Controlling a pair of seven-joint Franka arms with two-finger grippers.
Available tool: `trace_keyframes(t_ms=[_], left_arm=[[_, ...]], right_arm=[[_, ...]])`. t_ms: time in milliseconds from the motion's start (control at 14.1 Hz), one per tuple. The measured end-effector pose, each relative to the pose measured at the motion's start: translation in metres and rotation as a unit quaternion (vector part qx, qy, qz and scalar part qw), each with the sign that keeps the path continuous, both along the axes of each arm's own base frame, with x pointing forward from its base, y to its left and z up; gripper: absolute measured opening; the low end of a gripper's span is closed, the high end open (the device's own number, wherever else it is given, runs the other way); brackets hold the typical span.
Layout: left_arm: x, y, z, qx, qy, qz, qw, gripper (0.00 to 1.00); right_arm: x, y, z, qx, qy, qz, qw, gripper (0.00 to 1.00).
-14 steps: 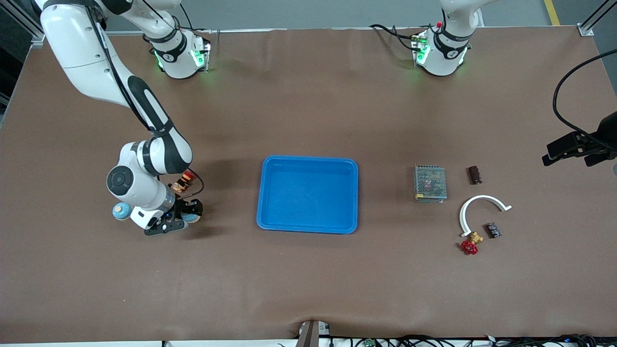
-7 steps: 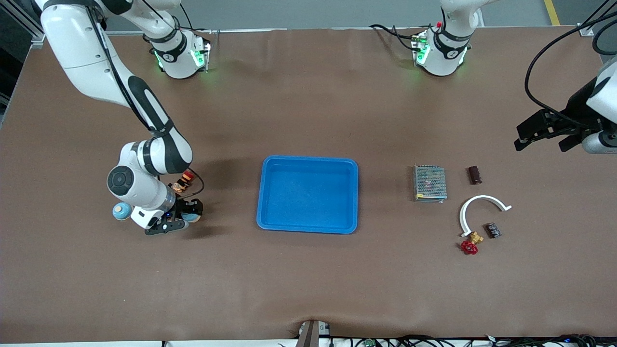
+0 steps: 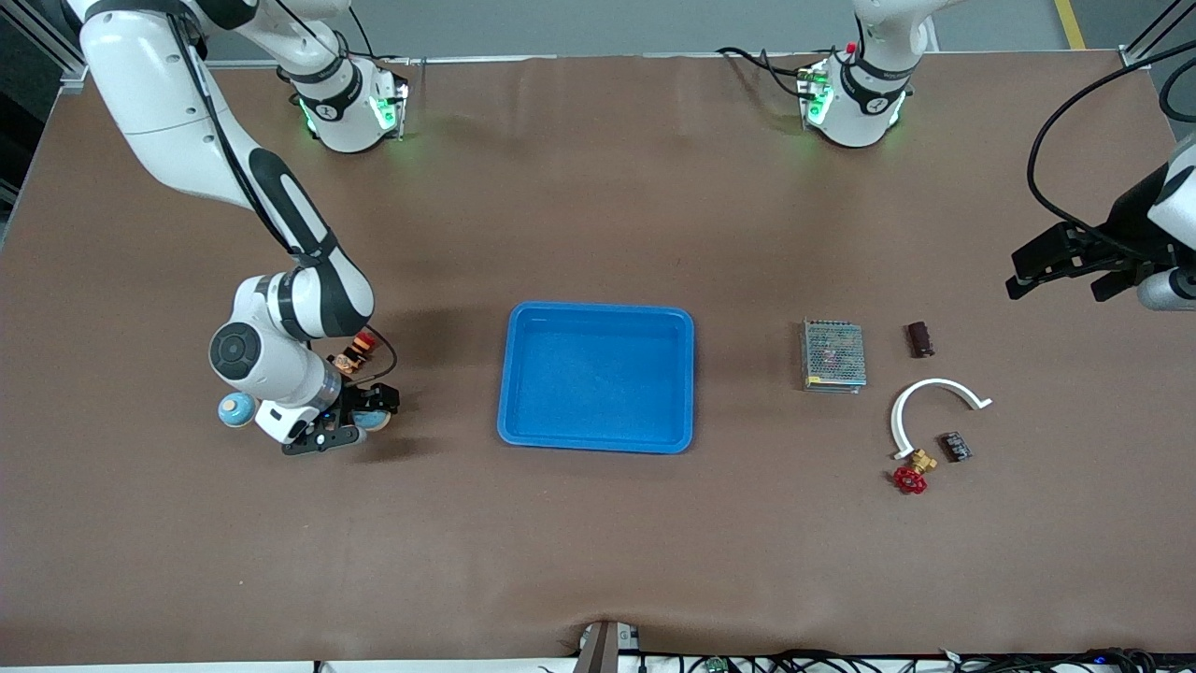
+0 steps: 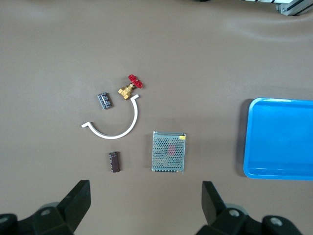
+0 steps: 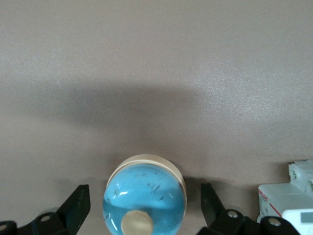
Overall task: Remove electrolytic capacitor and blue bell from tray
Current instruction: 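Lower the bell beside the white breaker and open the right gripper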
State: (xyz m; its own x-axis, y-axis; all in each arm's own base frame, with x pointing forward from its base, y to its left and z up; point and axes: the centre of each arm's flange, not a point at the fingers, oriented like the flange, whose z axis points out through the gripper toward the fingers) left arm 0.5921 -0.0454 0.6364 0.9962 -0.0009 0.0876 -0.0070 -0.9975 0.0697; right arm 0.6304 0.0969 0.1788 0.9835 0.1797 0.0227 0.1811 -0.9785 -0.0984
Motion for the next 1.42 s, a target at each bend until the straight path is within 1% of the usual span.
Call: trace_keyframes(t_ms=[284, 426, 497, 853, 1208, 1421], left_arm=[[0.002, 0.017, -0.003, -0.001, 0.003, 0.014, 1.0, 1.0], [0.005, 0.019, -0.008, -0.001, 0.007, 0.015, 1.0, 1.0], [0.006, 0.019, -0.01, 0.0, 0.008, 0.016, 1.0, 1.0], [0.009, 0.017, -0.014, 0.022, 0.01, 0.024, 0.999, 1.0], [0.008, 0.003, -0.013, 0.023, 0.009, 0.014, 1.0, 1.0], [0.008, 0.004, -0.014, 0.022, 0.01, 0.029, 0.999, 1.0]], right_arm=[[0.023, 0.002, 0.056, 0.001, 0.038, 0.007, 0.999, 1.0], [0.036, 0.003, 0.088, 0.002, 0.043, -0.001, 0.999, 1.0], [0.042, 0.003, 0.1, 0.003, 0.04, -0.007, 0.999, 1.0], [0.063, -0.003, 0.137, 0.006, 0.006, -0.025, 1.0, 1.0], [0.078, -0.064, 0.166, -0.003, -0.023, -0.066, 0.998, 1.0], [0.08, -0.098, 0.183, -0.025, -0.04, -0.073, 0.996, 1.0]])
